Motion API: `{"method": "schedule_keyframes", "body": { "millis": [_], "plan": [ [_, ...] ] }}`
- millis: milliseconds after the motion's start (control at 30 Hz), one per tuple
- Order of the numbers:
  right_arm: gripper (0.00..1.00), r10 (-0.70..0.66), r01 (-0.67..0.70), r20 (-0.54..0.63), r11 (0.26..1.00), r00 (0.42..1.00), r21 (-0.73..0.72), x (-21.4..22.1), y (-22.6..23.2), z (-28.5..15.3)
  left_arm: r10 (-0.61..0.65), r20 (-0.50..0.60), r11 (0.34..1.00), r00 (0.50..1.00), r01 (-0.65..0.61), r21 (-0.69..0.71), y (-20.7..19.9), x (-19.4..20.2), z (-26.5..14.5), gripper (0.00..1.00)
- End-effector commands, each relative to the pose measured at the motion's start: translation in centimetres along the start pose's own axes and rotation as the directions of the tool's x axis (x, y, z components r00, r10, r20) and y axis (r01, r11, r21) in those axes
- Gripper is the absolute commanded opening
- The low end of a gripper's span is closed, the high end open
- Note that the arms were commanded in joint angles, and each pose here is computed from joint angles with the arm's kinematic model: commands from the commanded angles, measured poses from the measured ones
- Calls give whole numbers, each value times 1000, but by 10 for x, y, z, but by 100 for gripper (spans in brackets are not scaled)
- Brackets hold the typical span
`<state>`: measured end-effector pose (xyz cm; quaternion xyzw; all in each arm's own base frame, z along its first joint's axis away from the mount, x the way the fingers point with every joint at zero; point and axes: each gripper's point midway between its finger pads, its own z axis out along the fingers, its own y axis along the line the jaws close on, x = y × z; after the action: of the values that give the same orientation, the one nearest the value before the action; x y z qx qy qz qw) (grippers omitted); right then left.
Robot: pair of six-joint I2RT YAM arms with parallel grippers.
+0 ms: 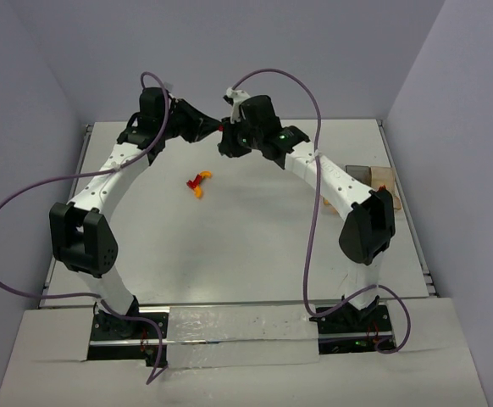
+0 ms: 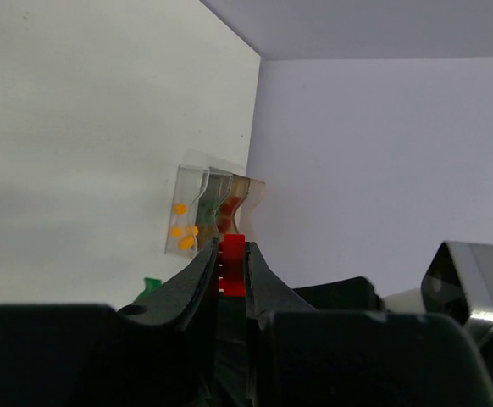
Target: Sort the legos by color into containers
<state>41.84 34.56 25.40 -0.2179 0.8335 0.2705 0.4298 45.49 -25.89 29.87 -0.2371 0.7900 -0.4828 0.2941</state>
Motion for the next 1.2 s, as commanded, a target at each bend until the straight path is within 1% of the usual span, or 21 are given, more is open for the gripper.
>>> {"method": "schedule_keyframes", "body": {
  "millis": [0,100,233,267,333,400,467,533,567,600,633,667,700,767,833,867,933,967,1000,1067,1167],
  "plan": [
    [0,-100,101,-22,990,995,102,7,-4,-3,-15,-9,994,1000,16,109,-36,1,-11,0],
    [0,-109,111,-21,989,994,102,8,-1,-6,-14,-18,994,1000,16,105,-35,5,-10,0],
    [0,-100,102,-32,992,995,76,13,-2,-14,53,60,997,997,-56,46,-26,-8,-9,0],
    [0,-94,95,-13,994,995,61,8,-1,-24,104,104,994,989,-105,2,-18,-16,-10,0],
    [0,-78,78,6,996,997,41,7,-11,-45,217,171,975,961,-206,-79,-7,-30,-14,0],
    [0,-71,71,8,997,997,30,11,-24,-66,316,196,946,928,-293,-138,3,-39,-17,0],
    [0,-70,70,-9,997,998,39,20,-43,-85,395,202,912,896,-357,-200,13,-46,-19,0],
    [0,-21,24,-40,996,999,91,37,-81,-105,512,165,852,843,-473,-225,20,-45,-19,0],
    [0,-10,14,-50,997,999,76,42,-88,-115,548,149,830,823,-513,-219,20,-43,-19,0],
    [0,-39,45,-70,995,997,94,49,-100,-131,583,120,806,803,-554,-211,27,-38,-18,0],
    [0,-2,15,-87,989,996,149,61,-127,-143,644,94,761,759,-623,-182,25,-32,-18,0],
    [0,-9,29,-124,986,992,165,74,-141,-155,676,58,733,734,-664,-148,30,-23,-16,0],
    [0,-3,29,-133,982,991,189,80,-151,-167,721,19,692,693,-717,-90,29,-10,-15,0],
    [0,24,21,-162,963,986,270,94,-185,-194,760,-44,647,648,-762,-34,34,7,-10,0],
    [0,67,2,-188,939,980,345,107,-214,-215,811,-93,582,578,-813,14,37,24,-5,0],
    [0,74,7,-205,928,976,372,113,-226,-222,826,-105,560,553,-827,46,32,35,-3,0],
    [0,139,-32,-207,891,968,452,126,-258,-242,841,-140,536,522,-840,88,34,52,6,0],
    [0,160,-42,-217,884,963,466,132,-267,-244,851,-145,520,505,-847,105,30,60,8,0],
    [0,176,-50,-221,874,959,483,136,-274,-246,850,-154,521,503,-847,104,34,60,11,0],
    [0,203,-48,-246,854,948,518,148,-292,-246,849,-181,524,497,-834,170,30,77,17,0],
    [0,245,-62,-276,840,929,539,163,-309,-238,846,-202,531,493,-815,234,26,89,20,0]
  ]
}}
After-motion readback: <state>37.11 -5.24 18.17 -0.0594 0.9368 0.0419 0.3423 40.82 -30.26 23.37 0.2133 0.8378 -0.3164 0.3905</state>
